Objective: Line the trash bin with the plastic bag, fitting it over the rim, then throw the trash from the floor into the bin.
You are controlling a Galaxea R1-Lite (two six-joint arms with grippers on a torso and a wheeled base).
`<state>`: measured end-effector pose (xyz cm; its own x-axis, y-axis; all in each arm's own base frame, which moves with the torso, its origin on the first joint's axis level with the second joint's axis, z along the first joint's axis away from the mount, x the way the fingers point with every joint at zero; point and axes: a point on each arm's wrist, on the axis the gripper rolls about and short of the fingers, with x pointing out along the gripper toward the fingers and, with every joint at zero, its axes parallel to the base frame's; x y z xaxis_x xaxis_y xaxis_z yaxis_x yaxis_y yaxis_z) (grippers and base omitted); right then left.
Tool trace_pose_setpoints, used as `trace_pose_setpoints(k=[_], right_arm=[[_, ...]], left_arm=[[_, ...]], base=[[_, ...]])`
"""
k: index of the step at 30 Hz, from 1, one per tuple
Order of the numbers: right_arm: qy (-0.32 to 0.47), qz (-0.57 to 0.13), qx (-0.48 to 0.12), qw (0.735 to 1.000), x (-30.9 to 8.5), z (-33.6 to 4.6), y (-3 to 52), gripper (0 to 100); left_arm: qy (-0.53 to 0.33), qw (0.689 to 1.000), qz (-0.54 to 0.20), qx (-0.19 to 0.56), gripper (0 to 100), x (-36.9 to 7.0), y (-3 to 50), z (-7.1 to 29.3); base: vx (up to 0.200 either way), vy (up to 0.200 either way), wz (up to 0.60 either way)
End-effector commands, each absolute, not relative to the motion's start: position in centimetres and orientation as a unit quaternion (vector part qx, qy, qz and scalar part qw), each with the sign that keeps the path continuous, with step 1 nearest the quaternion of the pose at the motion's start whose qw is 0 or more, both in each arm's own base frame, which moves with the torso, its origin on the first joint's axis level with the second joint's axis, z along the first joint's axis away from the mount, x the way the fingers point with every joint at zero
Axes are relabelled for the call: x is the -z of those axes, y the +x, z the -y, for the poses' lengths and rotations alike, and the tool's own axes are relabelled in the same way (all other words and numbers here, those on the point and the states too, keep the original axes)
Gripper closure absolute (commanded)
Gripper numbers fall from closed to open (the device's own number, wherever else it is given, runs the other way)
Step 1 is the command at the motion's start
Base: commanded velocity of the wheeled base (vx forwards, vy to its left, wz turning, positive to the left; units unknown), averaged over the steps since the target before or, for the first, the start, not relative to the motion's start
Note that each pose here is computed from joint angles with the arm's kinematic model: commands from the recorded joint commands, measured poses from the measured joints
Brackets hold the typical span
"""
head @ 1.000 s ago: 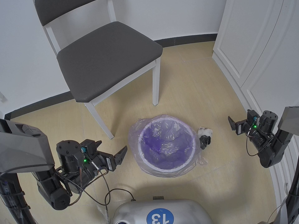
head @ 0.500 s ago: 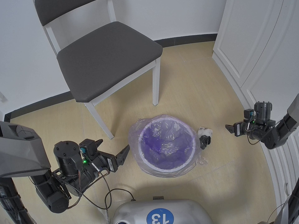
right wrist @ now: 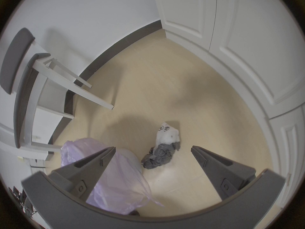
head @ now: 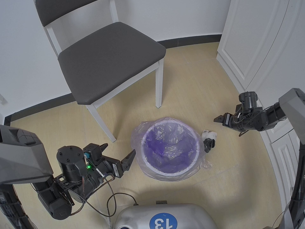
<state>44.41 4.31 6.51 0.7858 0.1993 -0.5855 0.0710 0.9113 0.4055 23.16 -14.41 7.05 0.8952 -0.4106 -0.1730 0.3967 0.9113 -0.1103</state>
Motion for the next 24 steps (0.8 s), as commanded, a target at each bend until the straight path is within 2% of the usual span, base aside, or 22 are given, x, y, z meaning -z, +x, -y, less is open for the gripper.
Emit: trace_pose_setpoints(k=[1, 15, 24], right_arm=[[0.254, -0.361, -0.044, 0.896, 0.3, -3.9, 46.3, 0], [0.236, -0.377, -0.039, 0.895, 2.1, -3.6, 46.2, 0], [0.225, -0.391, -0.038, 0.892, 4.7, -3.7, 46.8, 0]], left_arm=[[-0.044, 0.973, -0.079, 0.214, 0, -7.8, 22.9, 14.7], [-0.038, 0.972, -0.097, 0.210, 0, -6.7, 23.2, 14.7], [-0.041, 0.970, -0.102, 0.215, 0, -6.5, 23.2, 15.1]], base=[[0.000, 0.000, 0.00], [0.000, 0.000, 0.00], [0.000, 0.000, 0.00]])
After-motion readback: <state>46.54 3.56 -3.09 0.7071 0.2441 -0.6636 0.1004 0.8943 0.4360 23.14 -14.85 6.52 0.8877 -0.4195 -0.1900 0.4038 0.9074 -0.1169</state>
